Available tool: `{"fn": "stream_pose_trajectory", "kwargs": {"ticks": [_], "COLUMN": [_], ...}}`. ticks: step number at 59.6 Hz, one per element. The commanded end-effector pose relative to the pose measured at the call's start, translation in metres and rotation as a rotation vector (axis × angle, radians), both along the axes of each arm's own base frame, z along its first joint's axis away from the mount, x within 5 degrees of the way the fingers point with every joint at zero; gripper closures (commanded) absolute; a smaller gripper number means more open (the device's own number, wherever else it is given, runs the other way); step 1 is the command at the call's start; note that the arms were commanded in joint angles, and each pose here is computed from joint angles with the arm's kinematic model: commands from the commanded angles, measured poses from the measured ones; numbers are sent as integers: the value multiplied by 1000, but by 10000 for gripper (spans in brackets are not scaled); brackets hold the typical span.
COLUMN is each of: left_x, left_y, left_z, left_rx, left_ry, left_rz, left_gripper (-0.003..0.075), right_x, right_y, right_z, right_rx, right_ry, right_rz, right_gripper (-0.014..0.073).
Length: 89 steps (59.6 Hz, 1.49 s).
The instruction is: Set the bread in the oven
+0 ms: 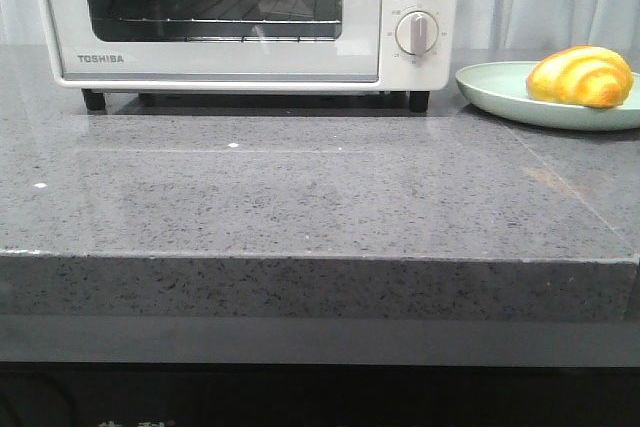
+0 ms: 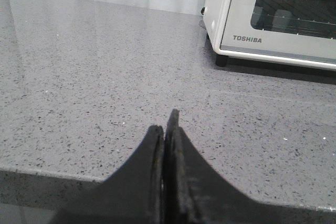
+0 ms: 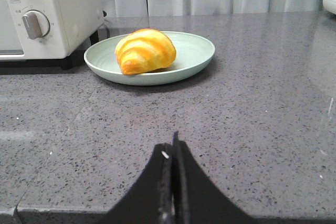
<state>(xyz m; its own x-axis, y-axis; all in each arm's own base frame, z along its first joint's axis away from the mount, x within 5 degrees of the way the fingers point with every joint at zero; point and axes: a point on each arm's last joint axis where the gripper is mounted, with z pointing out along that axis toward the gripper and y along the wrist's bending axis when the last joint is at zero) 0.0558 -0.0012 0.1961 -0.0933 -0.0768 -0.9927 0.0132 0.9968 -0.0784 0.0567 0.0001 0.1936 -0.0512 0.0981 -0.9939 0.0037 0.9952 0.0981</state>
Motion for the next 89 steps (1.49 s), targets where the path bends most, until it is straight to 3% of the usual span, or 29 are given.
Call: {"fn": "stream_pose_trajectory", "kwargs": {"ticks": [1,75,89], "left_x": [-1,-1,-1], "left_y": [0,0,0], "left_z": [6,6,11], "left_rx": [-19,-19,-20], "left_ry": [-92,-92,-145], "left_rz": [2,2,3], "left_gripper": [741,741,741], "right_x": [-2,-2,-2], "right_y": [0,0,0], "right_z": [10,10,11], "right_rx": [-12,-12,-12], "right_ry": [-104,-105,-113], "right_rz": [1,1,1], "right_gripper": [652,652,652]}}
